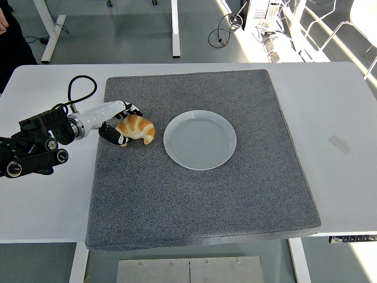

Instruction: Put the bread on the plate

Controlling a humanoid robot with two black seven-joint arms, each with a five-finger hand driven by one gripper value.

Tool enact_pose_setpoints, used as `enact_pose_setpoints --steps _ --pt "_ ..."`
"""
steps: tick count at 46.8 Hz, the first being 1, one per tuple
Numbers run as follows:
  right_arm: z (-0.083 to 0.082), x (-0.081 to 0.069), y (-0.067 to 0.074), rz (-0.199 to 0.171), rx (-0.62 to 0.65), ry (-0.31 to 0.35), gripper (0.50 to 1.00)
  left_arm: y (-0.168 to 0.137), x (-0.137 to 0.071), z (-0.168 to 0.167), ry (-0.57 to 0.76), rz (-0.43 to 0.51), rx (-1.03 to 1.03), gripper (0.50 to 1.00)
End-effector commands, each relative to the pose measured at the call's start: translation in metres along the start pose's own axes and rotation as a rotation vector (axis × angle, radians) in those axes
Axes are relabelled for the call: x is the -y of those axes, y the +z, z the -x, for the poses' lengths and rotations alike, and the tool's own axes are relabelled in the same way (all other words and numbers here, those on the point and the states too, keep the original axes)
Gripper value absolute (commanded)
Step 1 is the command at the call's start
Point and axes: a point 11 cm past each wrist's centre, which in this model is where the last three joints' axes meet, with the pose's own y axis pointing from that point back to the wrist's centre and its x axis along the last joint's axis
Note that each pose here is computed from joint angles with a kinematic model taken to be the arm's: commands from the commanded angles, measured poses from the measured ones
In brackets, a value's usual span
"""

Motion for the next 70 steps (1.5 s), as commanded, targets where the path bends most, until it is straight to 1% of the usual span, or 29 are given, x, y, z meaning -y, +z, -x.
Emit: enact_pose_setpoints --steps 1,4,7,11,17,19,29,37,42,54,60,70 --pt "0.0 0.0 0.0 0.0 0.0 0.0 1.0 0.0 0.0 -0.001 0.003 0.001 -0.001 0.693" --pt "0.0 0.0 0.001 0.001 0.002 -0.001 1.0 0.001 0.0 -0.003 0.012 0.004 -0.003 0.669" --pt "0.0 0.0 0.001 0.001 0.0 0.0 1.0 0.003 0.001 -0.006 0.022 0.007 -0.012 0.624" --pt "0.0 0.0 0.0 0.0 0.0 0.0 1.0 0.005 0.001 -0.013 0.04 0.013 -0.025 0.598" --pt "0.0 0.0 0.0 0.0 0.0 0.0 1.0 0.01 0.002 -0.022 0.065 0.025 -0.042 0.584" --pt "0.0 0.0 0.0 0.0 0.0 0.0 1.0 0.012 0.002 -0.027 0.077 0.029 -0.049 0.569" --pt "0.0 0.0 0.001 0.001 0.0 0.0 1.0 0.024 0.003 -0.046 0.12 0.055 -0.058 0.577" --pt "0.0 0.0 0.001 0.001 0.0 -0.001 1.0 0.044 0.007 -0.059 0.138 0.096 -0.038 0.583" --pt "0.0 0.0 0.0 0.0 0.001 0.0 1.0 0.059 0.01 -0.06 0.135 0.128 -0.029 0.584" --pt "0.0 0.0 0.0 0.0 0.0 0.0 1.0 0.095 0.021 -0.039 0.093 0.202 -0.005 0.584" --pt "0.0 0.0 0.0 0.0 0.001 0.0 1.0 0.11 0.025 -0.028 0.076 0.239 0.039 0.584" --pt "0.0 0.0 0.001 0.001 0.0 0.0 1.0 0.129 0.032 -0.007 0.043 0.266 0.053 0.587"
